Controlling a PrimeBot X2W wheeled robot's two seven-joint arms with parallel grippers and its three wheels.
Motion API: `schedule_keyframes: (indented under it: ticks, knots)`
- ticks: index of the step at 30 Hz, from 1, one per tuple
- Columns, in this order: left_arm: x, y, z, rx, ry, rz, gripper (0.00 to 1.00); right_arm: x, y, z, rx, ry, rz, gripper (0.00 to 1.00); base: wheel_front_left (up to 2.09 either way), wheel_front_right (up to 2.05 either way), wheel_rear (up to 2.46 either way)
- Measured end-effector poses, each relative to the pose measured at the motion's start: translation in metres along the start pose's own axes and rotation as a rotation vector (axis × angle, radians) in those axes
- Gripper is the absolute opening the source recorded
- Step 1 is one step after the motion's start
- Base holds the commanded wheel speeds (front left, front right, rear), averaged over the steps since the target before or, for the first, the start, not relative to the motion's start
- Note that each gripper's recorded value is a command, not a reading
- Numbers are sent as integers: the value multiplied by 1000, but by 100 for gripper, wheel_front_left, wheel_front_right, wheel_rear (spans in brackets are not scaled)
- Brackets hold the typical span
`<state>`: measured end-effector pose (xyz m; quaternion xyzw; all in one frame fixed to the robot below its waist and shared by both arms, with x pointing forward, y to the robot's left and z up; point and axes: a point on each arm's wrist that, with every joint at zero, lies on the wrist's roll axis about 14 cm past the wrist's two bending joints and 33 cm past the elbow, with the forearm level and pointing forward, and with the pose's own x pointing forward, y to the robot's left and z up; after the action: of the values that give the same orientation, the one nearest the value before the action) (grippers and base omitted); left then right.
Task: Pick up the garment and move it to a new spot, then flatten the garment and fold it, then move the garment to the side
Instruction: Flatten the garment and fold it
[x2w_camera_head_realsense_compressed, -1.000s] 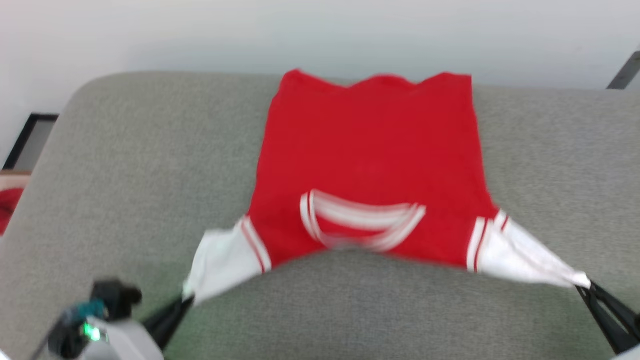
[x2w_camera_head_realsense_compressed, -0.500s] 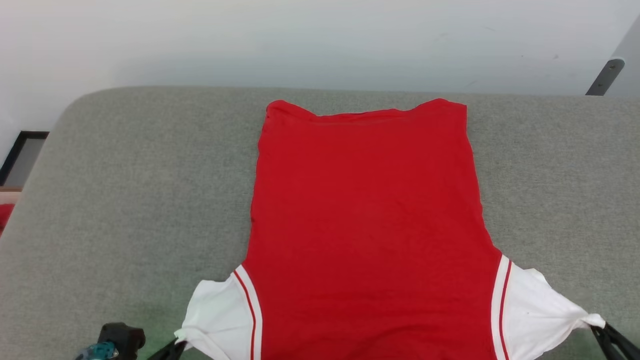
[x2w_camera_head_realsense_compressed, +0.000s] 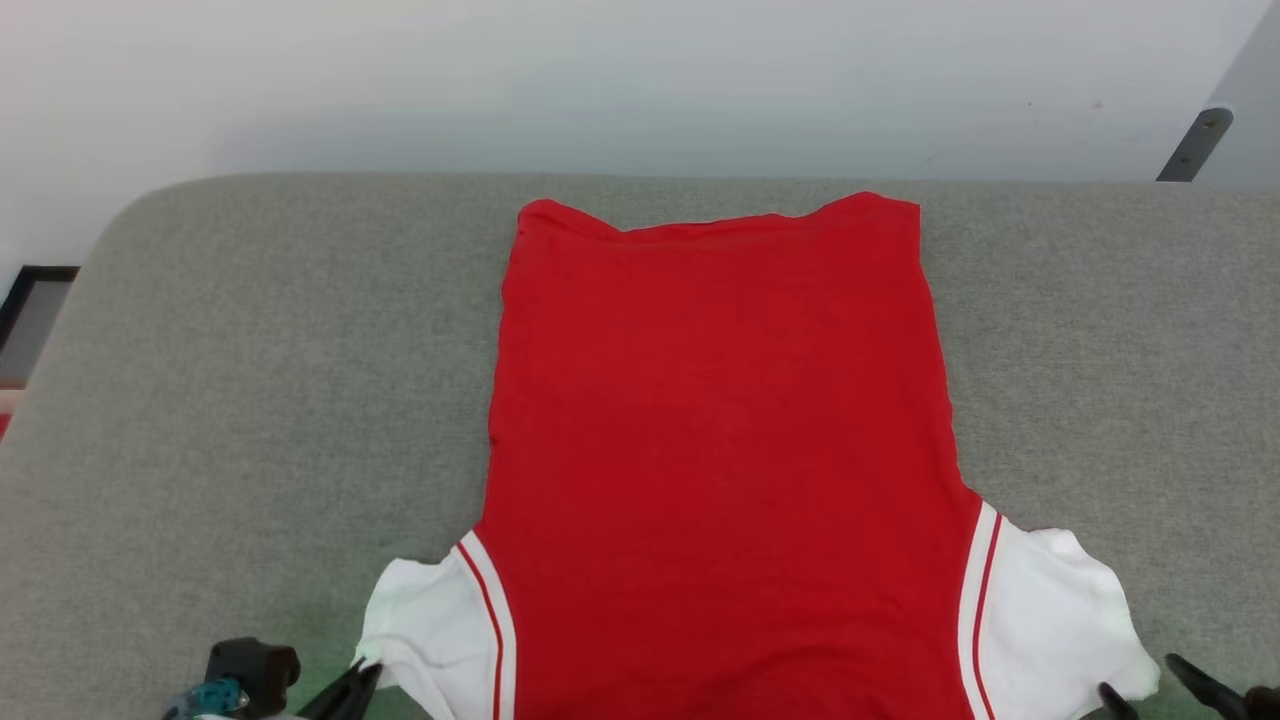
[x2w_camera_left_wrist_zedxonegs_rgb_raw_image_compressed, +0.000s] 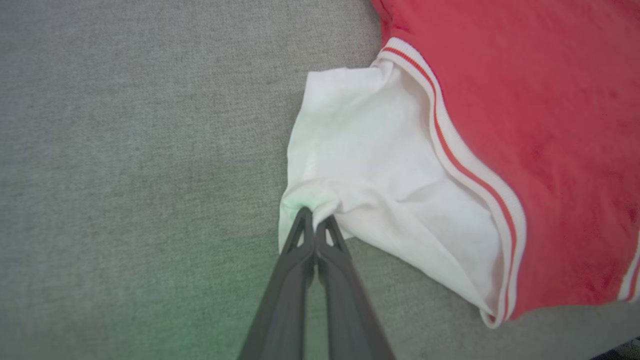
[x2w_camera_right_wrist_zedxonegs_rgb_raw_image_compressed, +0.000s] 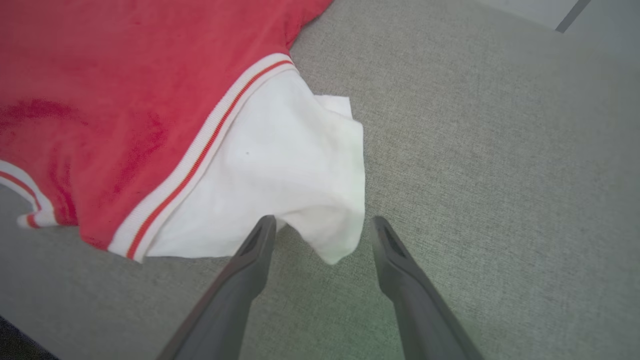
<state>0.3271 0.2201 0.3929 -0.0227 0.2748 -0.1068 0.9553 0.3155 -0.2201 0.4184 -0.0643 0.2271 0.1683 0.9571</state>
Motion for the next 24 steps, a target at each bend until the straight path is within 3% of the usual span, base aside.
schedule_keyframes:
  ticks: [7,12,24]
  knots:
    - [-1,-6,3,-25,-19,7,0,0,4,35,180,-15,35,100,0,0,0]
    - [-4,-11,5,-42,-37,13,0,18,-14,98,167,-126,12,100,0,0,0]
    - [7,-27,21,-43,-72,-24,0,132,-44,194,173,-120,-53,100,0,0,0]
